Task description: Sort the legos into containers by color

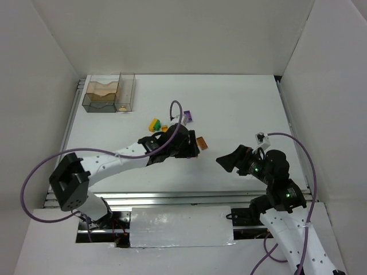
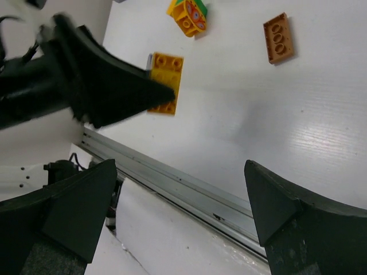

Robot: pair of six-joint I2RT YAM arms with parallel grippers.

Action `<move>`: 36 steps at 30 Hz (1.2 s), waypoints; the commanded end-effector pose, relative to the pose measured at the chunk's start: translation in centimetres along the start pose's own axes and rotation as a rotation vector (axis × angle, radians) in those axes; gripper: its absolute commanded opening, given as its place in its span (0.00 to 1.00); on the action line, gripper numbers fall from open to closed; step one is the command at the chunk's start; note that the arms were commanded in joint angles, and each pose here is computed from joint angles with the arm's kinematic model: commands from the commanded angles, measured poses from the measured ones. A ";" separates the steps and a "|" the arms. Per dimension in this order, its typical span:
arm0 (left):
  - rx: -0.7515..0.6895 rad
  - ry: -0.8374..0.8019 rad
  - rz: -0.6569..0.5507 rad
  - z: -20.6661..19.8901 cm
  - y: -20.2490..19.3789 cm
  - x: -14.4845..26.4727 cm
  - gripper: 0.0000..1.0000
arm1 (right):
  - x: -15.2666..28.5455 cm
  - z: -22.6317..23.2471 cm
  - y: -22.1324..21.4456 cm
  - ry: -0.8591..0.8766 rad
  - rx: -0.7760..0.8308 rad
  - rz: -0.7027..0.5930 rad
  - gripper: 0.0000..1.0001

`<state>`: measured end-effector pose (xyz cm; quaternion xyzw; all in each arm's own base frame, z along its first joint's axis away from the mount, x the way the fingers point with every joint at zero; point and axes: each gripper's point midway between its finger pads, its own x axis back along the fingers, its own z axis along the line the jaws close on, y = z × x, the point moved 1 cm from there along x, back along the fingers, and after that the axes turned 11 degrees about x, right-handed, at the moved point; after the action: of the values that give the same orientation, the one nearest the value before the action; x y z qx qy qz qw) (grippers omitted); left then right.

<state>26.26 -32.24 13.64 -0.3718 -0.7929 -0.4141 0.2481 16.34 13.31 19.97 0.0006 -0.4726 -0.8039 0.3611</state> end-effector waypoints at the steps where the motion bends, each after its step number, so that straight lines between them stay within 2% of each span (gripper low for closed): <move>1: -0.353 -0.399 0.081 -5.5 -2.8 3.4 0.00 | -0.3 1.6 2.6 0.053 -0.009 -0.076 1.00; 2: -0.472 -0.478 0.080 -6.3 -3.9 4.7 0.00 | -0.3 1.7 2.9 0.052 -0.012 -0.081 1.00; 5: -0.681 -0.538 0.131 -5.7 -7.8 5.7 0.00 | -0.7 2.3 3.5 0.070 -0.036 -0.076 1.00; 8: -0.795 -0.532 0.122 -4.7 -9.9 5.8 0.00 | -1.3 2.5 3.3 0.081 -0.064 -0.033 1.00; 9: -0.795 -0.555 0.102 -5.2 -9.9 5.9 0.00 | -1.3 2.4 3.3 0.075 -0.068 -0.030 0.99; 10: -0.800 -0.567 0.091 -5.2 -9.9 5.9 0.00 | -1.2 2.4 3.4 0.070 -0.063 -0.029 0.94; 13: -0.797 -0.643 0.038 -6.1 -9.5 7.2 0.00 | -1.1 1.4 2.4 -0.001 -0.070 0.018 0.86; 17: -0.823 -0.695 -0.024 -6.9 -9.0 8.4 0.00 | -1.2 1.9 0.4 0.053 -0.067 0.101 0.85; 21: -0.862 -0.716 -0.052 -7.7 -8.6 8.9 0.00 | -1.2 4.4 -2.2 0.227 -0.110 0.208 0.84; 28: -0.899 -0.747 -0.105 -8.8 -7.7 9.7 0.00 | -1.8 6.5 -3.4 0.296 -0.107 0.255 0.84; 32: -0.916 -0.703 -0.115 -8.9 -7.2 9.2 0.00 | -2.5 7.6 -4.2 0.303 -0.084 0.292 0.80; 34: -0.917 -0.699 -0.132 -9.0 -6.8 9.4 0.00 | -3.1 7.3 -4.7 0.259 -0.074 0.304 0.73; 35: -0.916 -0.700 -0.139 -9.0 -6.7 9.5 0.00 | -3.3 7.2 -4.7 0.244 -0.067 0.303 0.65; 36: -0.914 -0.704 -0.144 -9.0 -6.6 9.7 0.00 | -3.6 6.9 -4.8 0.225 -0.064 0.299 0.61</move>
<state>15.09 -37.64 17.81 -0.5414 -0.5658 -0.5902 -0.1962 12.82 21.57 17.91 -0.0049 -0.3825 -0.7430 0.5491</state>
